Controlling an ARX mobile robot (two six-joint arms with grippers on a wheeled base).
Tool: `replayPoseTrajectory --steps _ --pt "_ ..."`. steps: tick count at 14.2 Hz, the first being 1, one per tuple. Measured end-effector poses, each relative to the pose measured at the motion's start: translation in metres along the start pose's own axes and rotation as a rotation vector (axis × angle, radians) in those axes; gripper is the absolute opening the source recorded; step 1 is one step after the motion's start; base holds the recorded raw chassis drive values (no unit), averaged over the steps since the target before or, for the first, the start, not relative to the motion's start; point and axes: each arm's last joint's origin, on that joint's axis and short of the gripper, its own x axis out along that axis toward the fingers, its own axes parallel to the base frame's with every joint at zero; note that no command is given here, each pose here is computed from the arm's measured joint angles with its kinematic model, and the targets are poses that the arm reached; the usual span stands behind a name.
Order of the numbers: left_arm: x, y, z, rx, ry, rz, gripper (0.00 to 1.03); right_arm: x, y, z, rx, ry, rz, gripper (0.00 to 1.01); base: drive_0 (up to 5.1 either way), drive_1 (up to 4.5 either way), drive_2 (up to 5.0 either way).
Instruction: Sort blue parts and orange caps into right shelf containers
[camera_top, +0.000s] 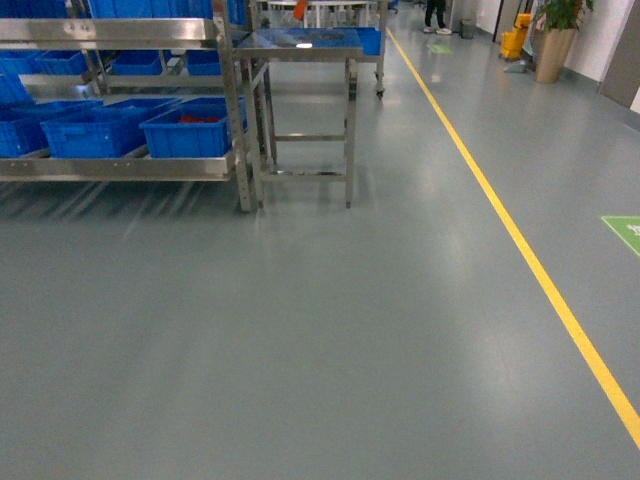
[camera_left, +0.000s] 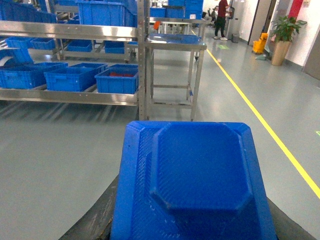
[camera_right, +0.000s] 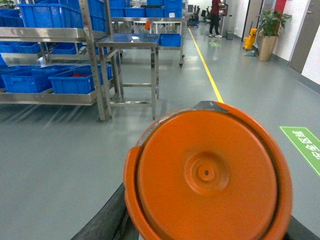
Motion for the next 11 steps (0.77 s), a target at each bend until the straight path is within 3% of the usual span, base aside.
replayPoseTrajectory --steps 11 --pt "0.0000 0.0000 0.0001 0.000 0.000 0.000 0.42 0.0000 0.0000 0.0001 0.000 -0.001 0.000 0.44 0.0 4.24 -4.3"
